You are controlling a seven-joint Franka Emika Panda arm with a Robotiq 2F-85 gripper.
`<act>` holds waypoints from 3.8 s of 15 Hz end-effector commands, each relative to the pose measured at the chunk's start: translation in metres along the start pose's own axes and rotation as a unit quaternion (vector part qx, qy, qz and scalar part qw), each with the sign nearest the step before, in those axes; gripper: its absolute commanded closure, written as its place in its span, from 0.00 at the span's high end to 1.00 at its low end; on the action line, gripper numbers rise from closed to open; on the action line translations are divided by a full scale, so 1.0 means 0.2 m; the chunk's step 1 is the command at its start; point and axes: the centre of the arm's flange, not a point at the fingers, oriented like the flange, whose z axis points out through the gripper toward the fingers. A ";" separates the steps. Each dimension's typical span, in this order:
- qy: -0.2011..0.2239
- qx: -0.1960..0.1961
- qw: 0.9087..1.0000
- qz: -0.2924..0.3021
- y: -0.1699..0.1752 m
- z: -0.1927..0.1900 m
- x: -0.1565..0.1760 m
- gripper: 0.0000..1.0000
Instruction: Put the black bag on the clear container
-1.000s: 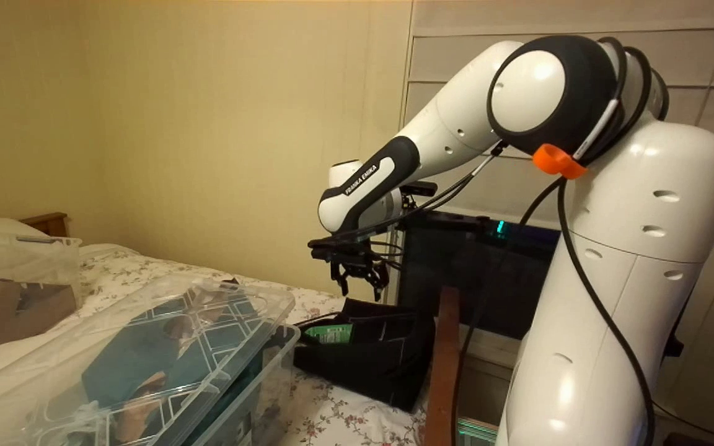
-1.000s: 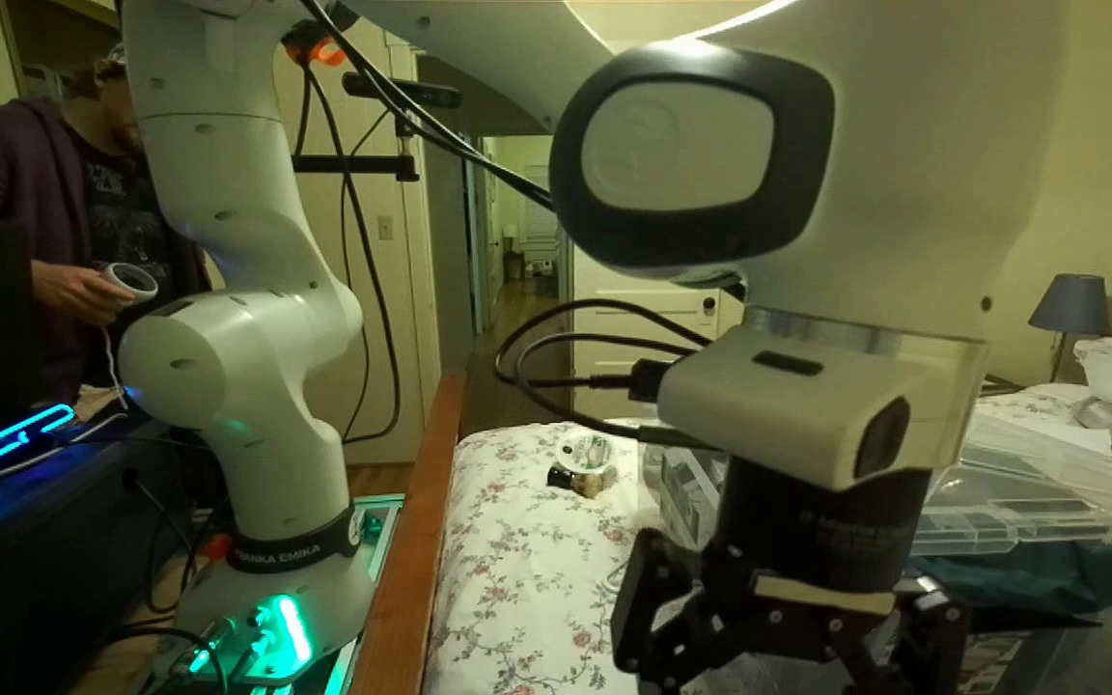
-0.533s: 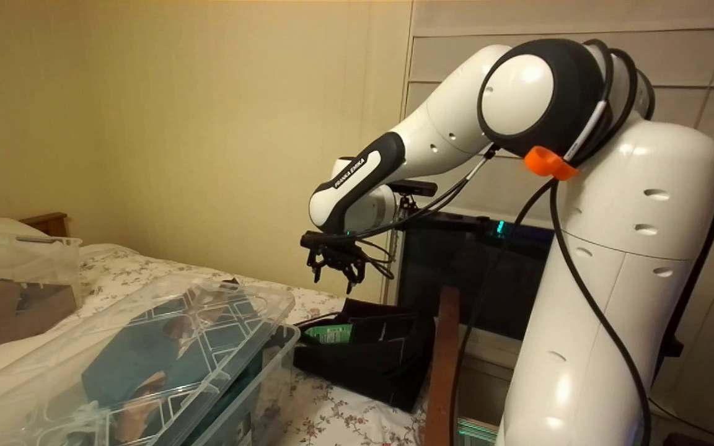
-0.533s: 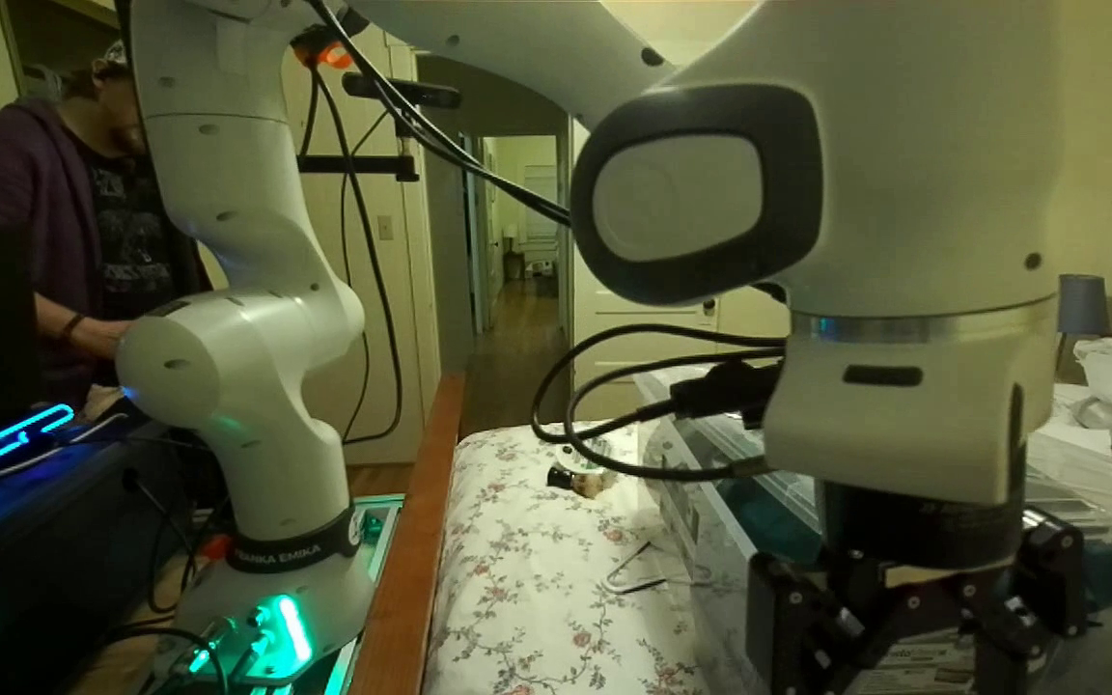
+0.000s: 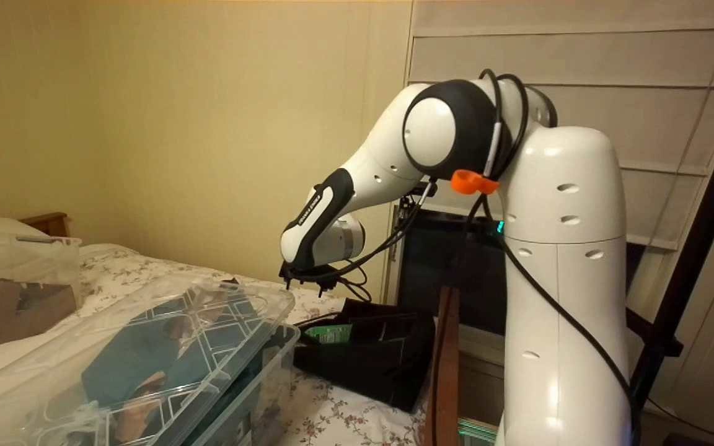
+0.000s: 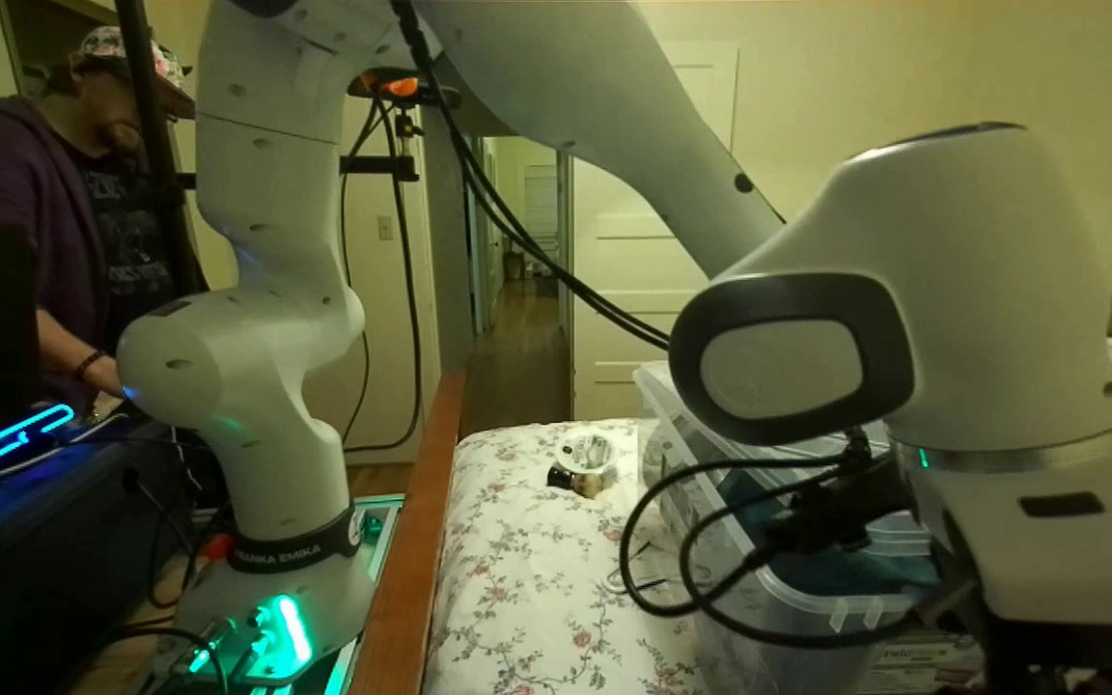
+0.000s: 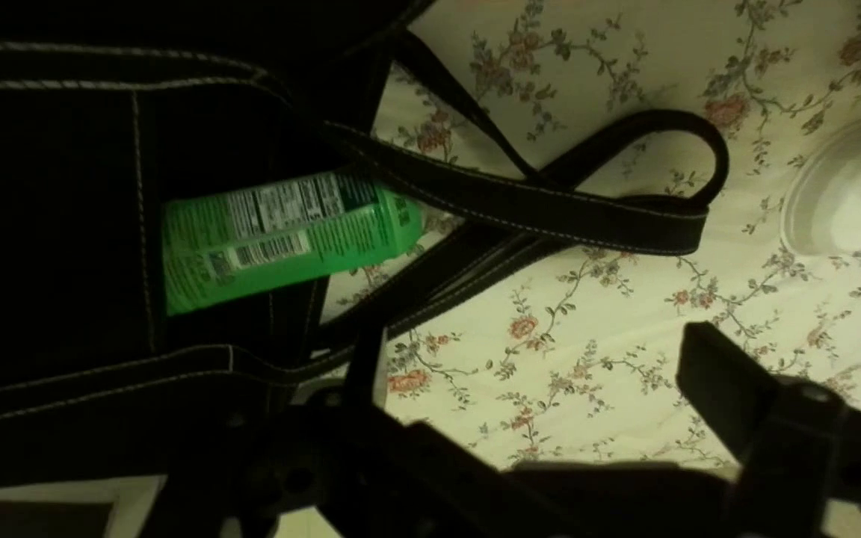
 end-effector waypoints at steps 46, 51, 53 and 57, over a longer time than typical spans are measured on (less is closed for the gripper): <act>-0.145 0.053 0.893 -0.423 -0.49 0.89 0.50 1.00; -0.160 0.036 0.885 -0.436 -0.47 1.10 0.43 1.00; -0.164 0.031 0.882 -0.441 -0.47 1.16 0.41 0.84; -0.174 0.024 0.878 -0.446 -0.48 1.25 0.35 0.56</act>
